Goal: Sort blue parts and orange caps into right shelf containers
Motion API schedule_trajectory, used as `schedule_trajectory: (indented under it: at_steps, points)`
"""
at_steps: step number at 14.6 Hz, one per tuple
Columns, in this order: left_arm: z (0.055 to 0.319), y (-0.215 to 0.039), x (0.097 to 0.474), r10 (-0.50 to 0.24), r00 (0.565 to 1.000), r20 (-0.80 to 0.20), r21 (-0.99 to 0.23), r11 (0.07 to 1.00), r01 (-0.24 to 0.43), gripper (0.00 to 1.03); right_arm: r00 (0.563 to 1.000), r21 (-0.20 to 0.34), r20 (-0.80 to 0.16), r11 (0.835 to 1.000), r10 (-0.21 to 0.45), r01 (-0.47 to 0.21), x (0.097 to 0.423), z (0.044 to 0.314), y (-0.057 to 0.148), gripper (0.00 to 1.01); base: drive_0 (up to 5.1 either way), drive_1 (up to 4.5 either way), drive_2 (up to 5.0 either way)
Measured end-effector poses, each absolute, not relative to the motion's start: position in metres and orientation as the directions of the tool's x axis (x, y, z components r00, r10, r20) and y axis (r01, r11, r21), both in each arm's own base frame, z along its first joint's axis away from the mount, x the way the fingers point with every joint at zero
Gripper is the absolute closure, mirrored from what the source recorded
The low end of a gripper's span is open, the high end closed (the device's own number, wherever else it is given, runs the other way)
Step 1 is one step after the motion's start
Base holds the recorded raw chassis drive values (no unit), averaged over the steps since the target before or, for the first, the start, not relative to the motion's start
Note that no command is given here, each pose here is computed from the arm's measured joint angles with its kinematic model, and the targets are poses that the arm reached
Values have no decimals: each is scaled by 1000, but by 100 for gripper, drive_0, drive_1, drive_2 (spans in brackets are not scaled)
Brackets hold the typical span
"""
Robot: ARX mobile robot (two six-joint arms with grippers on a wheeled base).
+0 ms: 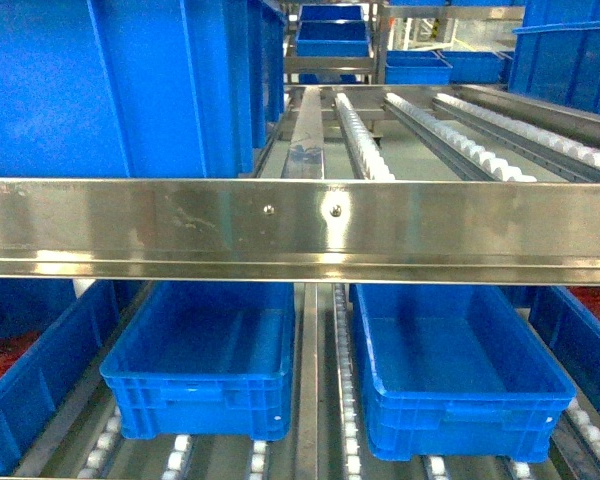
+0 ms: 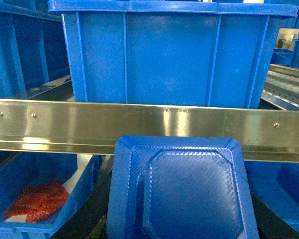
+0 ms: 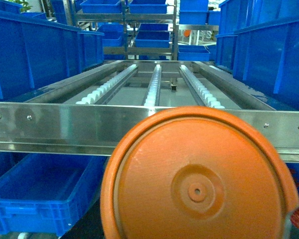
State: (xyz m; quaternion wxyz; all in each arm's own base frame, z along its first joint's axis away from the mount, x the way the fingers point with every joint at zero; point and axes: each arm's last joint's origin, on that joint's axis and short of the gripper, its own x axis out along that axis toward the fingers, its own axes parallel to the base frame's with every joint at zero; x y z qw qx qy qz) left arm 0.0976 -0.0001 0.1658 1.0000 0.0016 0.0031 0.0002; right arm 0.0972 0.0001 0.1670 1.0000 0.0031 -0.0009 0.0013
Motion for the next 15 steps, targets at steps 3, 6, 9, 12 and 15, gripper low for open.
schedule_trajectory:
  at_steps: [3,6,9,12,15]
  points:
    - [166,0,98,0,1000,-6,3,1000,0,61,1000,6,2,1000,3,-3,97,167,0,57,0,0,0]
    - [166,0,98,1,1000,-6,3,1000,-1,61,1000,6,3,1000,3,-3,97,167,0,57,0,0,0]
    - [166,0,98,0,1000,1,3,1000,0,61,1000,6,5,1000,3,-3,97,167,0,57,0,0,0]
    - [166,0,98,0,1000,-4,3,1000,0,61,1000,6,2,1000,0,0,97,167,0,57,0,0,0]
    - [166,0,98,2,1000,-5,3,1000,-2,61,1000,6,2,1000,0,0,97,167,0,57,0,0,0]
